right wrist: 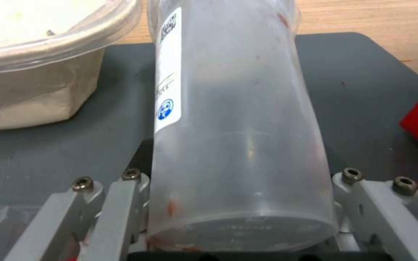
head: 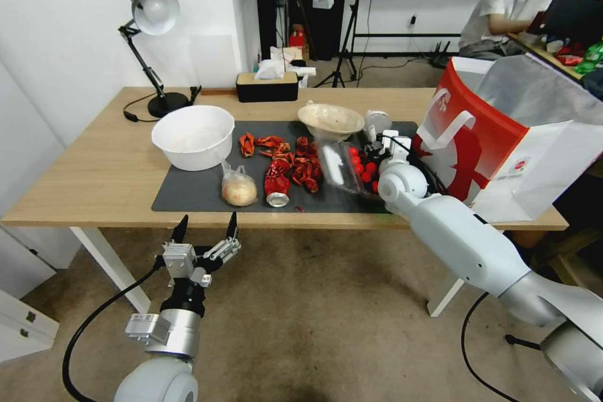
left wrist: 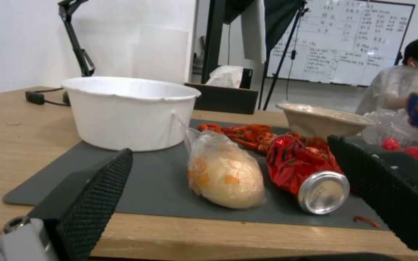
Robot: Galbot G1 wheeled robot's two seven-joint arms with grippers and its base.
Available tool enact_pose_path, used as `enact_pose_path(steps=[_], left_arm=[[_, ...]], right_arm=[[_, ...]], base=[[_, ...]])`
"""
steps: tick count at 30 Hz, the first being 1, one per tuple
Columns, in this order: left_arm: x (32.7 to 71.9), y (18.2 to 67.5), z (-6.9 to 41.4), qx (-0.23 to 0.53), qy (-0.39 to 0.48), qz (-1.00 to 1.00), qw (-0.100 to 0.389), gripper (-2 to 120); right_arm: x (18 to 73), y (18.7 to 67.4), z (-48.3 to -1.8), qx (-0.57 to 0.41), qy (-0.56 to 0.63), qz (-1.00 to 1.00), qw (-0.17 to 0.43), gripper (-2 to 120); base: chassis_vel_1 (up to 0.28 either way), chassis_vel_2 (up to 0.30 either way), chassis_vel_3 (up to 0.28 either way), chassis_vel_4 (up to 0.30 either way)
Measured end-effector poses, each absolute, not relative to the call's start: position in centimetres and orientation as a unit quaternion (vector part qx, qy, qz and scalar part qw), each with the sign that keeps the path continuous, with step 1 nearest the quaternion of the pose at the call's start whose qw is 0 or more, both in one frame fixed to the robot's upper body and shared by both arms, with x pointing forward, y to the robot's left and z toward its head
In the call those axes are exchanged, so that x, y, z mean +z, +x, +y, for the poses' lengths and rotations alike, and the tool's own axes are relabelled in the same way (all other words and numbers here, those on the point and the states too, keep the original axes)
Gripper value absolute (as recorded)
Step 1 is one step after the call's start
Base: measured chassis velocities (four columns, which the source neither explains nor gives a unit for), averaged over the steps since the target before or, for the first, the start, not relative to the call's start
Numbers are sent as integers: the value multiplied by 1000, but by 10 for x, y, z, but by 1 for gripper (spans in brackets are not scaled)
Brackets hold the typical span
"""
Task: Pick up the trash from the table and place it into the takeout bag.
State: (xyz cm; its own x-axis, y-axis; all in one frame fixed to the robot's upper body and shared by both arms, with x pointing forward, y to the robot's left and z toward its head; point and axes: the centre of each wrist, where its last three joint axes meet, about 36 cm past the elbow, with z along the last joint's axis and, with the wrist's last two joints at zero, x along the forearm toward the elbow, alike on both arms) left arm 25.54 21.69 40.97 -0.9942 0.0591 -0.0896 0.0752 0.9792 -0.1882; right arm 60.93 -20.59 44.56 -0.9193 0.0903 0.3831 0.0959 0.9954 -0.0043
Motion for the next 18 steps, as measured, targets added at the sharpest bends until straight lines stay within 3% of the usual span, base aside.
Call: enact_pose_path(steps=[18], left_arm=[[409, 254, 214, -95, 34, 994, 42, 100]], right_arm=[[455, 592, -217, -11, -54, -981, 185, 46]], base=[[0, 0, 0, 0]])
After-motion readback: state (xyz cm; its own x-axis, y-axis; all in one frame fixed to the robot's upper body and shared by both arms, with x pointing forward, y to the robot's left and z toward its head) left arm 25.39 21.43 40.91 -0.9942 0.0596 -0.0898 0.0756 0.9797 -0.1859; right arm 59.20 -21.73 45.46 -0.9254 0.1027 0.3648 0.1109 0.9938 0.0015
